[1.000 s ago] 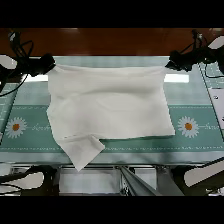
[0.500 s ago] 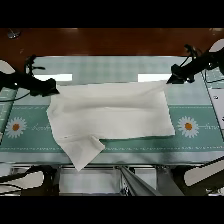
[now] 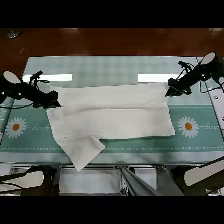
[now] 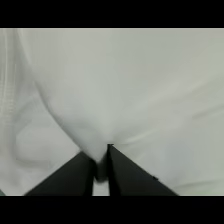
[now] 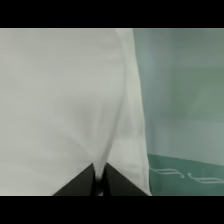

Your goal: Fold the shirts.

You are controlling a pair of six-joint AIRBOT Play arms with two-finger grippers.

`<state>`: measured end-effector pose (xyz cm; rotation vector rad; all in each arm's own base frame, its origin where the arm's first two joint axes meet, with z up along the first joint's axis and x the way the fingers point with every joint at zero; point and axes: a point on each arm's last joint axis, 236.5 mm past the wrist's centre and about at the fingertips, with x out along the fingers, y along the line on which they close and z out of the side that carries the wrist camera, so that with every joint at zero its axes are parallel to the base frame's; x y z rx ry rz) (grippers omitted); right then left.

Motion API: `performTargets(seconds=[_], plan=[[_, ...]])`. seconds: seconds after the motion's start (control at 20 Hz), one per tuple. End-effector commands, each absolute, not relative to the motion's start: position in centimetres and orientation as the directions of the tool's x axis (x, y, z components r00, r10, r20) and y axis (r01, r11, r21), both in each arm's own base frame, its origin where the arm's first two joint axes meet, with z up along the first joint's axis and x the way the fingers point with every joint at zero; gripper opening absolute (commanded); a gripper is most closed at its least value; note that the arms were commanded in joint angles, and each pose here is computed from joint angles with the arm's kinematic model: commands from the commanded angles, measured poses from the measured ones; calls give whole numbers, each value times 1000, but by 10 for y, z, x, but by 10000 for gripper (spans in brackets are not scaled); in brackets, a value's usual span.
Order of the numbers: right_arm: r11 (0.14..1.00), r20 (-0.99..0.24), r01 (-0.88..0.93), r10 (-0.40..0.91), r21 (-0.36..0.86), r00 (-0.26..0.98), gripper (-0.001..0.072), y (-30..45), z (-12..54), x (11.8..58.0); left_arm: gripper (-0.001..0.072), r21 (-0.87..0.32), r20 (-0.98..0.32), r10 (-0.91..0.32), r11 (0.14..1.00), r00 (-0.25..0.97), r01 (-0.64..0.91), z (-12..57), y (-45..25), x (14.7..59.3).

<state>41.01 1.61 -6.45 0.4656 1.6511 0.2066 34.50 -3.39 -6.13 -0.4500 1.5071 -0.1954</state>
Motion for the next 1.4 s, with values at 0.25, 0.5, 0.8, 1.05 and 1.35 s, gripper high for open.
performTargets(seconds=[0.25,0.5,0.8,1.05,1.35], plan=[[928,-933,150,354,341,-69,617,-11,-36,386,703,-395,-897,-425,894,-123,-213,-61,-22,278],[838,-860,226,440,497,258,617,8,-21,361,703,-421,-886,-463,799,6,-430,-82,-13,203],[785,-805,216,512,580,301,616,47,-25,313,703,-528,-836,-503,626,220,-574,-83,-37,184],[775,-798,218,533,594,280,617,53,-25,306,703,-460,-860,-496,648,121,-607,-93,-45,167],[775,-798,219,530,593,288,616,52,-25,308,703,-487,-829,-549,611,108,-624,-106,-82,161]])
